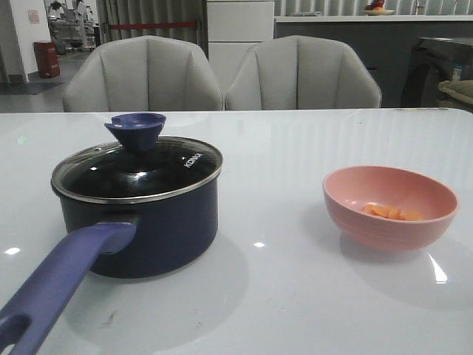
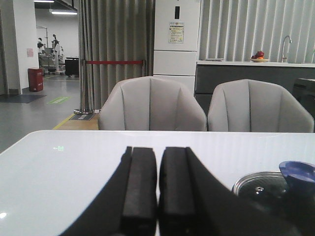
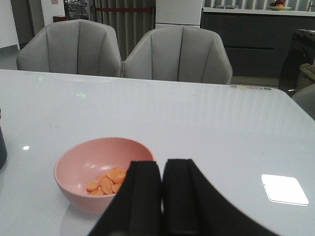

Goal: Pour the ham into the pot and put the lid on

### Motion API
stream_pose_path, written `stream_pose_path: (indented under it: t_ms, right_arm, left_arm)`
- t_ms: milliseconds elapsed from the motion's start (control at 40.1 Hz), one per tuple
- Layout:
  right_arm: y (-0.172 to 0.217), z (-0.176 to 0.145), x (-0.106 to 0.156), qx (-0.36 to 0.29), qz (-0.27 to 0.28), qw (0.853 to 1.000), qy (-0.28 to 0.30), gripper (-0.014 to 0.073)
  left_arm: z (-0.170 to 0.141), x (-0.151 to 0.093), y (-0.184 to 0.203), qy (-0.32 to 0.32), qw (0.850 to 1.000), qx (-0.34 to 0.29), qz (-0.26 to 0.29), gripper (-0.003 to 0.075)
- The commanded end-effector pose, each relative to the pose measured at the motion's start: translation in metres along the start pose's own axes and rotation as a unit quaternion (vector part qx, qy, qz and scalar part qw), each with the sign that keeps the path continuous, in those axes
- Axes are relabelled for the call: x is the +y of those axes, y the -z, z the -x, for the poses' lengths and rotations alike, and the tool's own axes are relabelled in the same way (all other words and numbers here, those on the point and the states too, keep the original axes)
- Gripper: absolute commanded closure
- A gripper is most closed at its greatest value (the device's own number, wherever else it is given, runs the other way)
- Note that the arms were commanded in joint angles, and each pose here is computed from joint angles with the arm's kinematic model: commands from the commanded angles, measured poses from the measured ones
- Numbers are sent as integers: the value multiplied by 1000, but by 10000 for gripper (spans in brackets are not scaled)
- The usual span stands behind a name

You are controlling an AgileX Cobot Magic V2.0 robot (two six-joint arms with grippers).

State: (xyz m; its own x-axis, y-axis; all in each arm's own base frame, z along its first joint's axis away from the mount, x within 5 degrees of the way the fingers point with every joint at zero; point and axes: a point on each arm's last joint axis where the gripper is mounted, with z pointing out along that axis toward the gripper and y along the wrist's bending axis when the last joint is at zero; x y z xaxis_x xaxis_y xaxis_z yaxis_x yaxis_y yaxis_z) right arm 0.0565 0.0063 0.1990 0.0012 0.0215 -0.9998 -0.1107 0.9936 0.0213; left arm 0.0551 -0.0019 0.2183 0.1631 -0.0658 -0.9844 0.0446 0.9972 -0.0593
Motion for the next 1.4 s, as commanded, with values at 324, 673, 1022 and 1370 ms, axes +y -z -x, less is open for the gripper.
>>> stream_pose_path:
  t_ms: [324,673,1022,1370]
  right_arm:
    - [1,4,0,-41,-3,999,5,432]
    - [1,4,0,-41,-3,999,5,432]
    - [1,4,0,-41,-3,999,5,432]
    - [1,4,0,-41,-3,999,5,432]
  left_arm:
    - [-2,0,2,4,999,-34,-1,607]
    - [9,0,3,13,996,-87,-2,607]
    - [83,-6,-7,28,1000,11,-5,607]
    - [93,-8,-30,28,989,145,-1,607]
